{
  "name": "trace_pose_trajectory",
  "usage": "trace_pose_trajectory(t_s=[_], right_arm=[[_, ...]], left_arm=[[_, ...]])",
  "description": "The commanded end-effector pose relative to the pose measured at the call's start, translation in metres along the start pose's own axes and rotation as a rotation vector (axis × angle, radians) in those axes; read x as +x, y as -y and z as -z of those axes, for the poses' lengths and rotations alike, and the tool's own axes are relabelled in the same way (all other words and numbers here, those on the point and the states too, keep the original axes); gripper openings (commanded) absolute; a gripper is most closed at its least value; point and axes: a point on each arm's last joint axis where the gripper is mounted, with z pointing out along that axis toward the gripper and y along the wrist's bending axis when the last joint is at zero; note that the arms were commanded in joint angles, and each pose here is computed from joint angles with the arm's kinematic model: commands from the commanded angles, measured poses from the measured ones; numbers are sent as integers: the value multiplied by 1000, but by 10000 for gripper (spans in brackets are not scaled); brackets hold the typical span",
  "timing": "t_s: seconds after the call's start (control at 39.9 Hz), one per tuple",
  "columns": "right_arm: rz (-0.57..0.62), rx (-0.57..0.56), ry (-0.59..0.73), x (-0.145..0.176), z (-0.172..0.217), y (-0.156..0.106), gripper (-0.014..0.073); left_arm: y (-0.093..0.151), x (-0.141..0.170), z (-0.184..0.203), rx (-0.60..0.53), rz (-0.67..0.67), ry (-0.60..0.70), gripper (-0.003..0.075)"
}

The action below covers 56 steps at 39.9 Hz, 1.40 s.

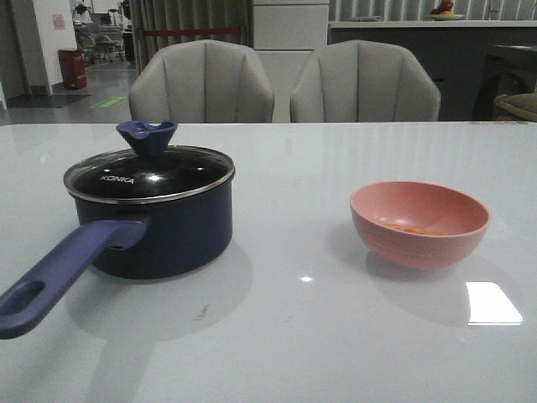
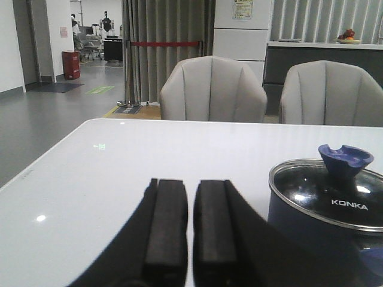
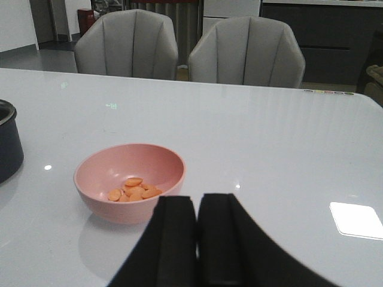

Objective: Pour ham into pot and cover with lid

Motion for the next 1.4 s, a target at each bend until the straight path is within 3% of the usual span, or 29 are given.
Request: trace_pose_trajectory(t_s=[0.0,0.05,0.25,0.3,0.4,0.55,0.73,0.93,1.2,1.38], right_arm=[[12,-9,106,-10,2,-1,157],[12,-9,106,-10,2,-1,157],[12,-9,106,-10,2,-1,157],[12,-9,106,-10,2,-1,157],[12,-9,106,-10,2,-1,157],[12,-9,106,-10,2,-1,157],[12,-9,106,-10,2,-1,157],[12,-9,106,-10,2,-1,157],[12,-9,106,-10,2,-1,157],[12,-9,106,-10,2,-1,157]], left_arm=[[0,-1,0,0,10,72,130],[0,-3,0,1,10,95,130],[0,-37,9,3,14,429,130],[1,-49,11,6,14,460,130],[3,-76,12,10,15,401,130],[7,-112,5,12,13,176,130],[8,-116,-15,8,20,-73,130],[8,-110,-28,5,28,-147,130],[8,-111,-35,6,40,-140,132],[8,-111,-35,6,40,-140,197]])
